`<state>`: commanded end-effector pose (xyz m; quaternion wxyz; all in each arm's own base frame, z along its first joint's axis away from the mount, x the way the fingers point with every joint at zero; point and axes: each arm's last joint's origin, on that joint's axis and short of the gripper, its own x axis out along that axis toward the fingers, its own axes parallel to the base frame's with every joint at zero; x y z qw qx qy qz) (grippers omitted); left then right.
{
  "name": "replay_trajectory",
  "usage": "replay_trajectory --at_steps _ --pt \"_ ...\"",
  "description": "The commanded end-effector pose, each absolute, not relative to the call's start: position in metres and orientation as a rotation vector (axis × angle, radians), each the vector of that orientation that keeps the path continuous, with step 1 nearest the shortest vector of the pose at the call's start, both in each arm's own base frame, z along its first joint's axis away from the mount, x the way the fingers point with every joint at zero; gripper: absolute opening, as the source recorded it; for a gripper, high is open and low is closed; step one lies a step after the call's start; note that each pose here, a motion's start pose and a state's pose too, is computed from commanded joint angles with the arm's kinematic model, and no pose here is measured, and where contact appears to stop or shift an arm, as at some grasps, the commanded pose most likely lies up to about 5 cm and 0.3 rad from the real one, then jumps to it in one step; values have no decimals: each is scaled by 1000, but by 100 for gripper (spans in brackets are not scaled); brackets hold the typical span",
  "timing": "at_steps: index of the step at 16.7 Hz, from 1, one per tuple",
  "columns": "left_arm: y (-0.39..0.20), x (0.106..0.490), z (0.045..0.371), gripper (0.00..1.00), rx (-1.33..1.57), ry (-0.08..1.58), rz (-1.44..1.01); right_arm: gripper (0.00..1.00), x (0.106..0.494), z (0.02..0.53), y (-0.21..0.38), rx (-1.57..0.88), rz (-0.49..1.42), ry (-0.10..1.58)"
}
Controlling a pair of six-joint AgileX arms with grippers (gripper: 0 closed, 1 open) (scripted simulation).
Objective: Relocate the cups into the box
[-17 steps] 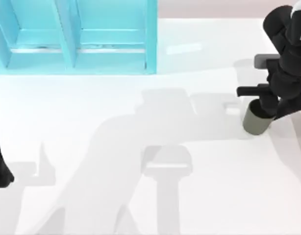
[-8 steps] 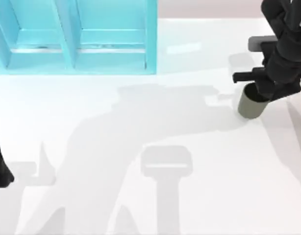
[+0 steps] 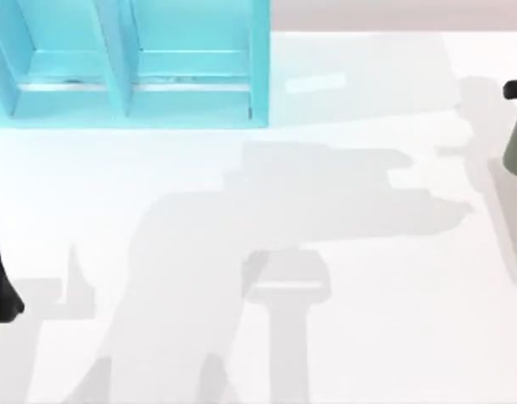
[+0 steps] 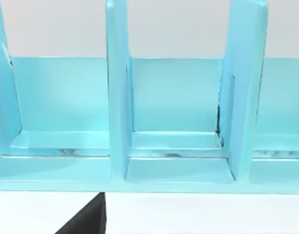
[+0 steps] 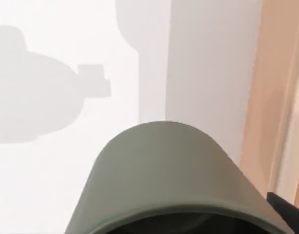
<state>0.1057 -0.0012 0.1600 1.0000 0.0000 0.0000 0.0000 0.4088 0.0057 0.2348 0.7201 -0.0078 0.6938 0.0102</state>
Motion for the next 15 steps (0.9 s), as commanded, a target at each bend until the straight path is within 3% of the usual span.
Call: replay_trajectory --at_steps 8,15 --pt "-1 106 160 100 0 0 0 0 401 238 -19 9 -6 1577" --pt "-1 106 160 100 0 0 0 0 346 264 -131 -6 -18 1530"
